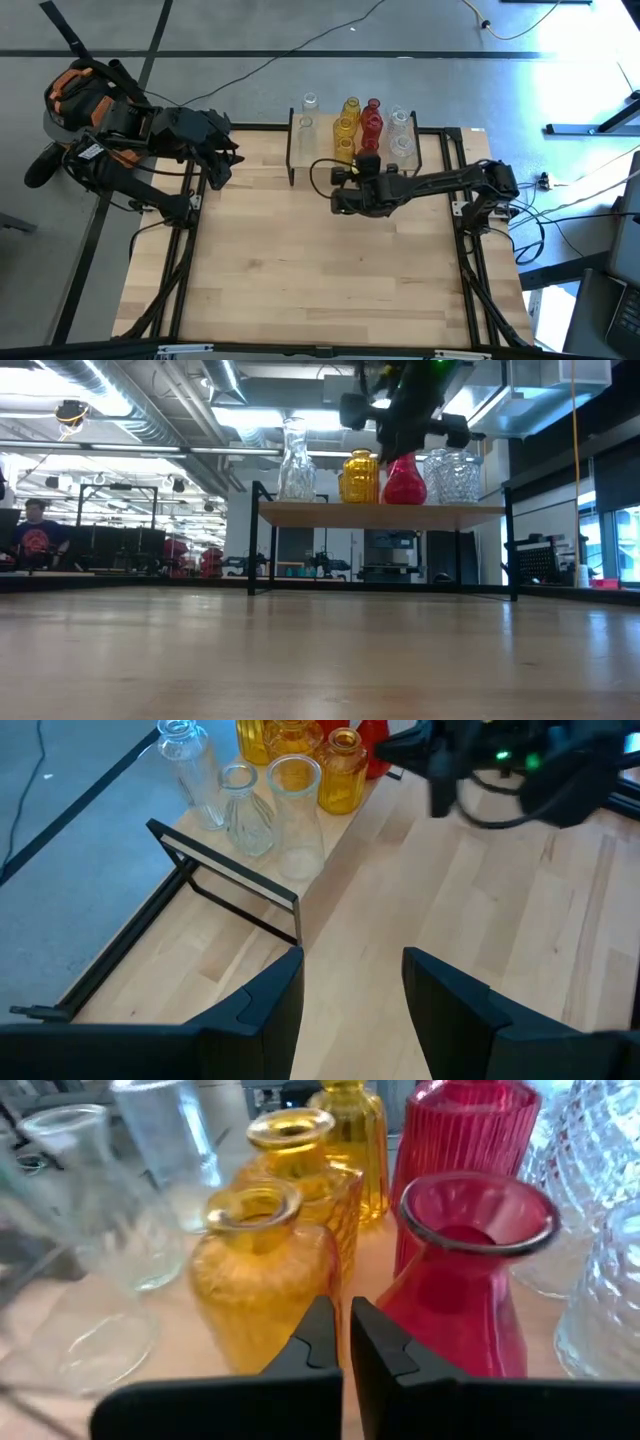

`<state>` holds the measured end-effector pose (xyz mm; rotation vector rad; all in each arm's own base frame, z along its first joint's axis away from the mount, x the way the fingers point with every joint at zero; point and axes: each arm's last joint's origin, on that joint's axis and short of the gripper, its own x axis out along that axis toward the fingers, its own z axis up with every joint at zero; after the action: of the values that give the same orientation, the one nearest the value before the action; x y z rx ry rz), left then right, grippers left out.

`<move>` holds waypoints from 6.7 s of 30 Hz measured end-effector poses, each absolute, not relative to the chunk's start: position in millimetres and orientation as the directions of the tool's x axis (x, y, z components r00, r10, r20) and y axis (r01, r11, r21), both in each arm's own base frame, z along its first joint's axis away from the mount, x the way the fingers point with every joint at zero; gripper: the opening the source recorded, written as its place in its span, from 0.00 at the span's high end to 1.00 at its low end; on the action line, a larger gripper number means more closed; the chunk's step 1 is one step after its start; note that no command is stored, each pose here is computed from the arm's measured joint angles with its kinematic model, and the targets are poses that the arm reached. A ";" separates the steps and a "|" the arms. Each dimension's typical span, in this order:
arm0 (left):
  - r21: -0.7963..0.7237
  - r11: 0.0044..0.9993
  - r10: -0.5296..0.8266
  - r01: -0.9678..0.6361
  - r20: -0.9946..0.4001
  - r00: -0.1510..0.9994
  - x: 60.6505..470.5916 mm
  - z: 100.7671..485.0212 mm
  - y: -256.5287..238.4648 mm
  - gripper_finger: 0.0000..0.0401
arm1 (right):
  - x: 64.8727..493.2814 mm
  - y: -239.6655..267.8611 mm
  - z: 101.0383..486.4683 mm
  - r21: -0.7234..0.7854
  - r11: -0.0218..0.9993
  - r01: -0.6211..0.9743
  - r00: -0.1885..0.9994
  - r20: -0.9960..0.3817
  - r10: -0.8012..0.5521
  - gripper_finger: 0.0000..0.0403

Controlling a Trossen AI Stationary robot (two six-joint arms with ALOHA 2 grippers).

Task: Sort vases onto shelf
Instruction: Adjust the yellow vase, then return to Home Position

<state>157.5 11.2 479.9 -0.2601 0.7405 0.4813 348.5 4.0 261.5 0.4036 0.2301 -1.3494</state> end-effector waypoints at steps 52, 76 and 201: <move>-0.644 0.762 0.164 0.074 0.301 0.939 183.8 270.7 66.1 0.59 | 66.3 16.9 318.7 0.346 0.932 0.112 0.905 0.353 -0.239 1.00; -0.610 0.781 0.293 0.133 0.547 0.784 115.7 215.2 54.3 0.59 | 68.0 -10.2 234.5 0.325 0.944 0.054 0.676 0.685 -0.274 1.00; -0.305 0.911 0.011 -0.278 -0.656 0.755 122.3 97.7 10.8 0.59 | 101.0 -10.2 164.8 0.318 0.918 0.236 0.971 -0.044 -0.234 1.00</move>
<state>122.3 10.8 97.7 -0.4029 0.7025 0.1621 101.0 -10.2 164.8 0.3276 0.0056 -0.2414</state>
